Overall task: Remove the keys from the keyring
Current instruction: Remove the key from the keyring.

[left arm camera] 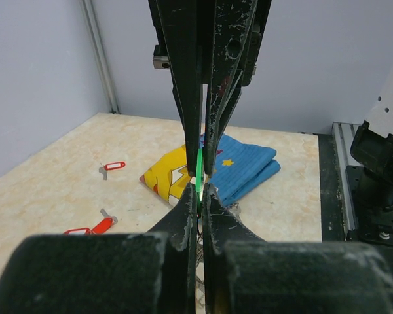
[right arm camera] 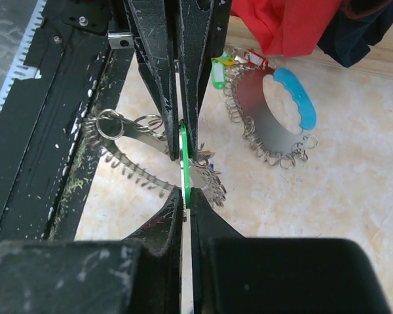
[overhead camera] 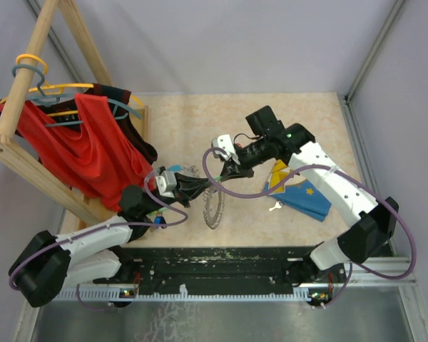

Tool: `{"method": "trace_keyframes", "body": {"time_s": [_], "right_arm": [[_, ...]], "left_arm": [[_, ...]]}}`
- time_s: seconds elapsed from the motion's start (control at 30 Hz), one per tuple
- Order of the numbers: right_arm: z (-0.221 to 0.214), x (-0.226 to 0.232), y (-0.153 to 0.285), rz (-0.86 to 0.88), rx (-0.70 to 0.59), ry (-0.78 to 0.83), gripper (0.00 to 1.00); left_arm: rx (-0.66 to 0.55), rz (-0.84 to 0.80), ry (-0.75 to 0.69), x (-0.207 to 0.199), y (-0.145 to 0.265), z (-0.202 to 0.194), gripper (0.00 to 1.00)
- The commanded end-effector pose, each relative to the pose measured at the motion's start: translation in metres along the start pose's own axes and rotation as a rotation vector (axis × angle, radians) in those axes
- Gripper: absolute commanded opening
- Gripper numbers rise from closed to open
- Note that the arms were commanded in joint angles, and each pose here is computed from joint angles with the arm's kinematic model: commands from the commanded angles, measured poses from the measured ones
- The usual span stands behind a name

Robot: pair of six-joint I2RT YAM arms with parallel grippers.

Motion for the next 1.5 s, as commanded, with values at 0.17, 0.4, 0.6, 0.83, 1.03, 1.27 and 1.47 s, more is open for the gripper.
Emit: {"method": "trace_keyframes", "body": {"time_s": [0.17, 0.4, 0.6, 0.83, 1.03, 1.27, 1.47], "right_arm": [[0.022, -0.005, 0.014, -0.028, -0.003, 0.072, 0.00], [0.022, -0.002, 0.014, -0.026, 0.028, 0.079, 0.00], [0.024, -0.001, 0.014, -0.026, 0.034, 0.086, 0.00], [0.025, -0.001, 0.015, -0.033, 0.036, 0.084, 0.00], [0.027, 0.000, 0.012, -0.024, 0.029, 0.088, 0.00], [0.024, 0.003, 0.008, -0.008, 0.039, 0.086, 0.00], [0.026, 0.003, 0.008, -0.008, 0.039, 0.089, 0.00]], "left_arm": [[0.036, -0.018, -0.053, 0.003, -0.010, 0.012, 0.19], [0.128, -0.022, -0.056, 0.006, -0.016, 0.013, 0.29], [0.167, -0.063, -0.037, 0.005, -0.020, 0.012, 0.29], [0.198, -0.087, -0.018, 0.005, -0.023, 0.007, 0.30], [0.212, -0.102, -0.008, 0.006, -0.025, 0.006, 0.20], [0.189, -0.100, -0.010, 0.005, -0.027, 0.011, 0.26], [0.203, -0.121, -0.001, 0.005, -0.028, 0.009, 0.18]]}}
Point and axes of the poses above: each gripper's point midway between its finger pads, its own y axis back along the fingers, its own x axis along the line the jaws close on, z = x × y, the point moved 10 cm from there along y, back along the fingers, and after that the axes turned 15 degrees about y, right-handed, at the moved point
